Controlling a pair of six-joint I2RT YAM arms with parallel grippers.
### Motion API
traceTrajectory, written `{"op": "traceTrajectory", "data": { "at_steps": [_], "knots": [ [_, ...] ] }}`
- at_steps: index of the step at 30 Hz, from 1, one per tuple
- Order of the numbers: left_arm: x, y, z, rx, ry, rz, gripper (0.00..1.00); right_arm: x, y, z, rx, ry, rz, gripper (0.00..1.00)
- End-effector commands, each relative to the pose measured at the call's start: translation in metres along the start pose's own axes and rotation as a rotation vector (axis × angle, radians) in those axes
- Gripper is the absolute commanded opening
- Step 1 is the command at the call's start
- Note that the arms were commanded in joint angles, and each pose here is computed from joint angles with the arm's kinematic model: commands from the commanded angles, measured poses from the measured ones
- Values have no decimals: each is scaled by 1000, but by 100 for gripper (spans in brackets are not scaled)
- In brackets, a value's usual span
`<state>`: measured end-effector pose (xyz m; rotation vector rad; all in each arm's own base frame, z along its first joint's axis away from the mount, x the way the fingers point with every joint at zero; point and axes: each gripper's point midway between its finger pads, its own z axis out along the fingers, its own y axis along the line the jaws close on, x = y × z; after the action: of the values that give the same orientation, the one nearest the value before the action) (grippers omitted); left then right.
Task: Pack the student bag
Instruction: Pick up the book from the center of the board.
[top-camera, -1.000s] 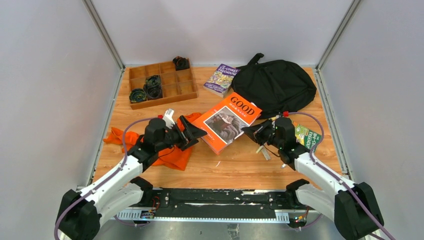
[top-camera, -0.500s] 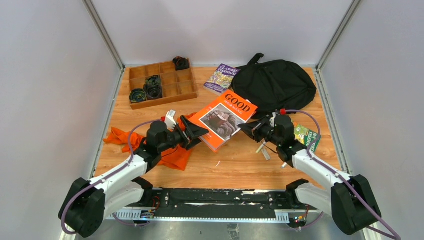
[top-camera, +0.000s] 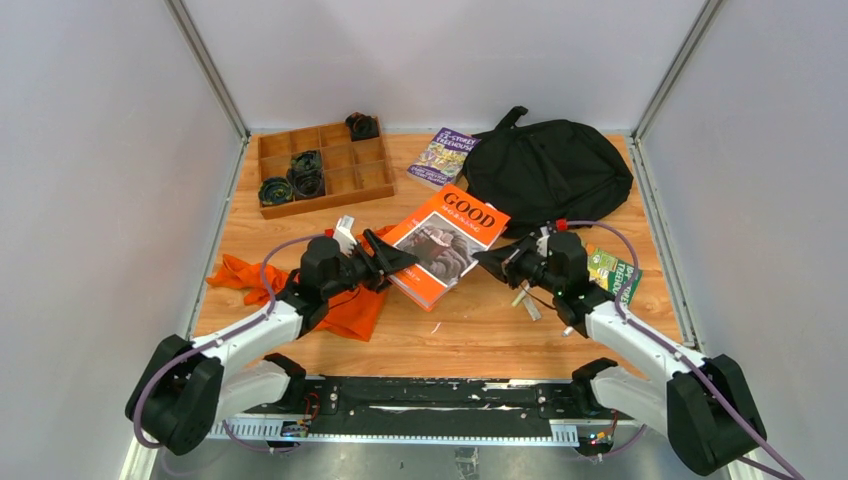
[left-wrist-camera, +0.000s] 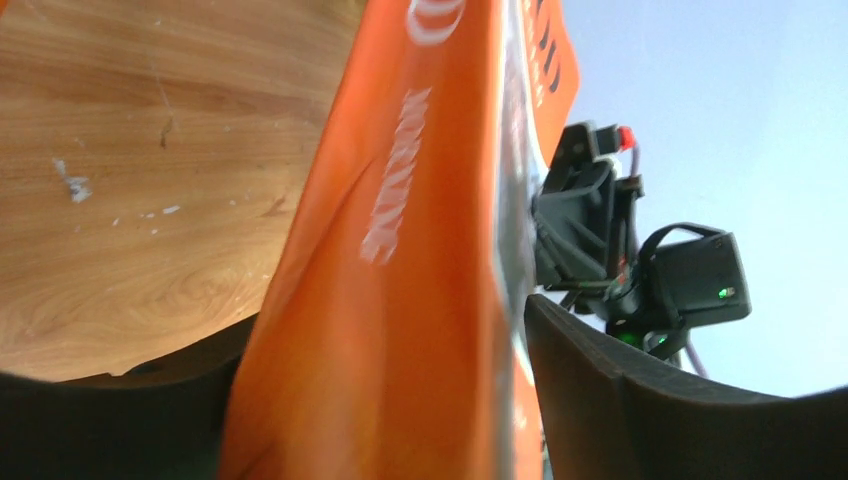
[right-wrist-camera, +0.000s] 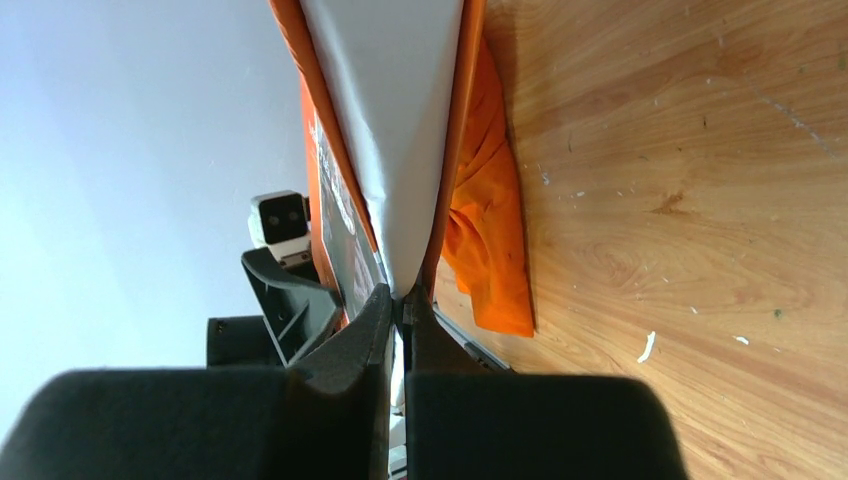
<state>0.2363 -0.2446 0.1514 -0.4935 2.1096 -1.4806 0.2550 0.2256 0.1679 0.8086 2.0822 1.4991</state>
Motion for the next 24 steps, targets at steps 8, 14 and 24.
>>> {"op": "traceTrajectory", "data": {
  "at_steps": [8,14,24],
  "knots": [
    [-41,-46,14,113,-113,66,32,26,3,-4,5,115,-168,22],
    [-90,-68,-4,102,-200,122,22,-9,-10,-55,332,8,-578,61],
    [-159,-83,-56,-92,-310,294,15,-91,55,-52,559,-174,-1057,63]
  ]
}}
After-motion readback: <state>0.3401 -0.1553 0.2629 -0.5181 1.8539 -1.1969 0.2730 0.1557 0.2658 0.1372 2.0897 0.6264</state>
